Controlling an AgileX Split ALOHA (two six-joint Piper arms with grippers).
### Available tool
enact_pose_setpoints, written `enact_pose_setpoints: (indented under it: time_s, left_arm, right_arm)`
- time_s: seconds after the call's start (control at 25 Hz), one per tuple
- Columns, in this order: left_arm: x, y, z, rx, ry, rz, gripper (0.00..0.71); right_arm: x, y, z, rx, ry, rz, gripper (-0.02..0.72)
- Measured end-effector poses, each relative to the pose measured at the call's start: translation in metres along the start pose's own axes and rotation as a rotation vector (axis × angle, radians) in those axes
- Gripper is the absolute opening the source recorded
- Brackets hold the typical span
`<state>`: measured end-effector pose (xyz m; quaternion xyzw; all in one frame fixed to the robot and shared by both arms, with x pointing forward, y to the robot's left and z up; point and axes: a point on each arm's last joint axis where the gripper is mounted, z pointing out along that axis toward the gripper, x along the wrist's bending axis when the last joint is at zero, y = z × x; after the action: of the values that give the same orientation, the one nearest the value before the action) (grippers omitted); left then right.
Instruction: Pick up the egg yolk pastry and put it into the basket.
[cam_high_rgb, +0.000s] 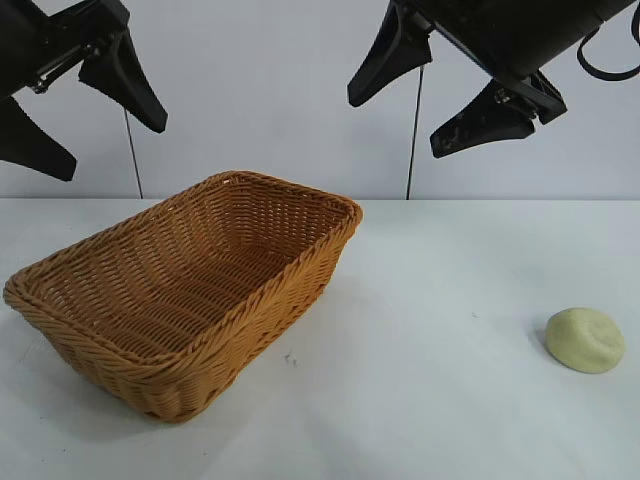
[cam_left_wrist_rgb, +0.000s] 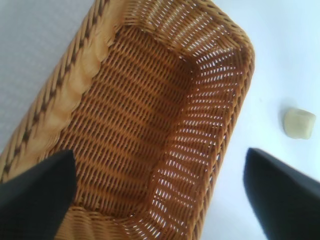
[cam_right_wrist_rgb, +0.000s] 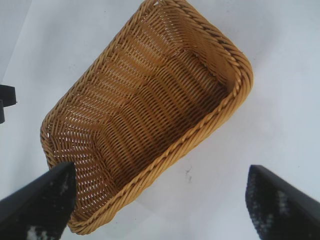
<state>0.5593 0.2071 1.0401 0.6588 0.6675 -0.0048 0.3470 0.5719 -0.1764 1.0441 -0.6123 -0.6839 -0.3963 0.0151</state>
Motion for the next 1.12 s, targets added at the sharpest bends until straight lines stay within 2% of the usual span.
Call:
enact_pose_setpoints:
  time_s: [1.12]
  left_arm:
    - [0.0000, 0.0000, 0.0000, 0.000, 0.000, 0.001, 0.696]
  right_arm:
    - [-0.0012, 0.0028, -0.0001, -0.031, -0.013, 0.000, 0.632]
